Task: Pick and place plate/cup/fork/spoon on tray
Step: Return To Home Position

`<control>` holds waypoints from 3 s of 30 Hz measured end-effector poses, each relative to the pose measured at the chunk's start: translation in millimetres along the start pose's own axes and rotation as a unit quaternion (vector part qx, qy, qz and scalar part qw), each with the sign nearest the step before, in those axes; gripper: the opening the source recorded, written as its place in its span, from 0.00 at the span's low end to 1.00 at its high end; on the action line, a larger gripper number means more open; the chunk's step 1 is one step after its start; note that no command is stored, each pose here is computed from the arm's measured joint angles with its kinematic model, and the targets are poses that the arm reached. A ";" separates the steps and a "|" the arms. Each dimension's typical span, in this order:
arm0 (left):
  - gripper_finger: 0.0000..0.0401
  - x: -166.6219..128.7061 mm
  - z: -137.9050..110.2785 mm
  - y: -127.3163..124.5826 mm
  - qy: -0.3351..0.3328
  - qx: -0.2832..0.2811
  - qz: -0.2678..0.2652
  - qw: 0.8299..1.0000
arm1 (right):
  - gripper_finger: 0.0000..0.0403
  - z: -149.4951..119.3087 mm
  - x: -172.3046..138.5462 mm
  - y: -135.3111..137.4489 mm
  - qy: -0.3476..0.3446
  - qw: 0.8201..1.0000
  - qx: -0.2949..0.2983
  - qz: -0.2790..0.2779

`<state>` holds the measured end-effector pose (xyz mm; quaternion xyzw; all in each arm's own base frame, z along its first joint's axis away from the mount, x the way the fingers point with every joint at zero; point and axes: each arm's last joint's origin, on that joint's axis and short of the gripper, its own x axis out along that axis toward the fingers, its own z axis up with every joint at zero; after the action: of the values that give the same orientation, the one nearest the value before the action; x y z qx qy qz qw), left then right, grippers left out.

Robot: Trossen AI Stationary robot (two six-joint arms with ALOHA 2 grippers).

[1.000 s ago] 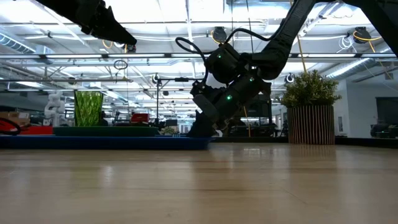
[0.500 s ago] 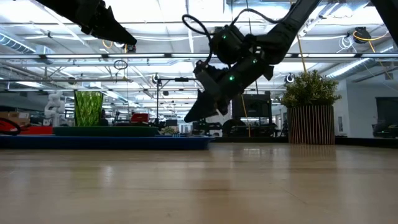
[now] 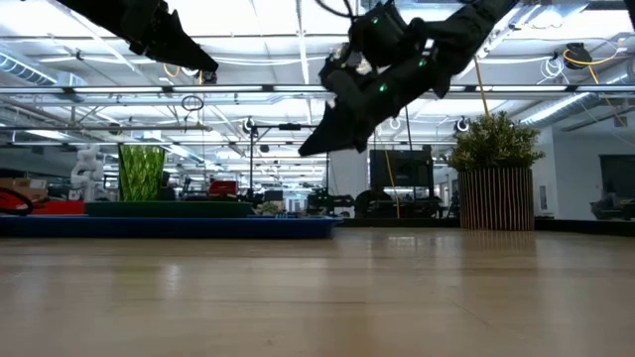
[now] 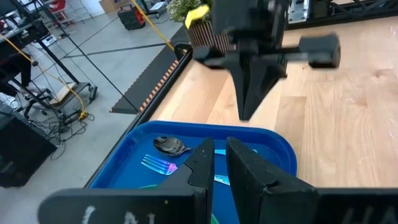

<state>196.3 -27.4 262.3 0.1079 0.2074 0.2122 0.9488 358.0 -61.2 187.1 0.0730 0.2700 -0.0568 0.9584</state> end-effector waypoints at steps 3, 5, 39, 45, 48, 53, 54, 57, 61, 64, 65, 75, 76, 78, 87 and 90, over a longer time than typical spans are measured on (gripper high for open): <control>0.11 0.0 0.0 0.0 0.000 0.000 0.000 1.000 | 0.00 5.6 -14.3 3.9 -0.018 1.000 -0.013 0.004; 0.11 0.0 0.0 0.0 0.000 0.003 0.000 1.000 | 0.00 6.7 -25.3 6.9 -0.027 0.999 -0.021 0.007; 0.01 -11.1 0.0 14.5 -0.084 -0.005 -0.084 0.993 | 0.00 -85.2 -158.4 23.1 -0.134 0.985 -0.104 0.019; 0.01 -17.8 -27.6 18.4 -0.167 -0.018 -0.100 0.981 | 0.00 -98.5 -160.4 21.2 -0.137 0.985 -0.105 0.018; 0.03 -21.3 -41.0 24.5 -0.183 -0.039 -0.088 0.978 | 0.00 -102.8 -160.7 20.7 -0.155 0.980 -0.126 0.015; 0.04 -23.4 -57.2 29.7 -0.186 -0.053 -0.075 0.978 | 0.00 -117.0 -159.6 18.0 -0.181 0.971 -0.158 0.007; 0.04 -23.3 -59.6 30.1 -0.182 -0.052 -0.073 0.979 | 0.00 -120.5 -159.3 17.2 -0.185 0.970 -0.161 0.005; 0.02 -21.1 -64.8 30.4 -0.158 -0.040 -0.064 0.984 | 0.00 -130.2 -159.3 13.9 -0.197 0.967 -0.162 -0.003; 0.01 -17.9 -75.2 29.8 -0.105 0.007 -0.042 0.994 | 0.00 -140.9 -159.9 9.3 -0.209 0.964 -0.162 -0.014; 0.02 -17.3 -78.3 29.7 -0.089 0.001 -0.037 0.995 | 0.00 -142.3 -161.2 7.6 -0.222 0.960 -0.169 -0.022; 0.03 -17.2 -78.7 29.7 -0.087 -0.006 -0.037 0.996 | 0.00 -141.8 -161.5 7.1 -0.226 0.959 -0.168 -0.024; 0.02 -18.3 -76.4 25.9 -0.106 -0.008 -0.109 0.988 | 0.00 -140.8 -162.2 2.9 -0.231 0.959 -0.161 -0.036; 0.02 -18.4 -76.2 25.8 -0.108 -0.008 -0.111 0.988 | 0.00 -140.9 -162.2 2.9 -0.231 0.959 -0.161 -0.035; 0.01 -18.4 -76.3 25.5 -0.108 -0.004 -0.115 0.987 | 0.00 -140.9 -162.2 3.0 -0.231 0.959 -0.161 -0.033; 0.01 -18.5 -76.2 25.1 -0.109 -0.005 -0.122 0.987 | 0.00 -140.9 -162.2 3.1 -0.231 0.959 -0.163 -0.033; 0.01 -19.2 -75.9 24.0 -0.115 0.003 -0.145 0.983 | 0.00 -141.0 -162.2 3.5 -0.232 0.958 -0.165 -0.027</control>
<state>138.6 -5.9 208.4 0.1029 0.1110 0.0585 0.9867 149.2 -22.5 153.8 -0.1086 0.0482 -0.0528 0.9915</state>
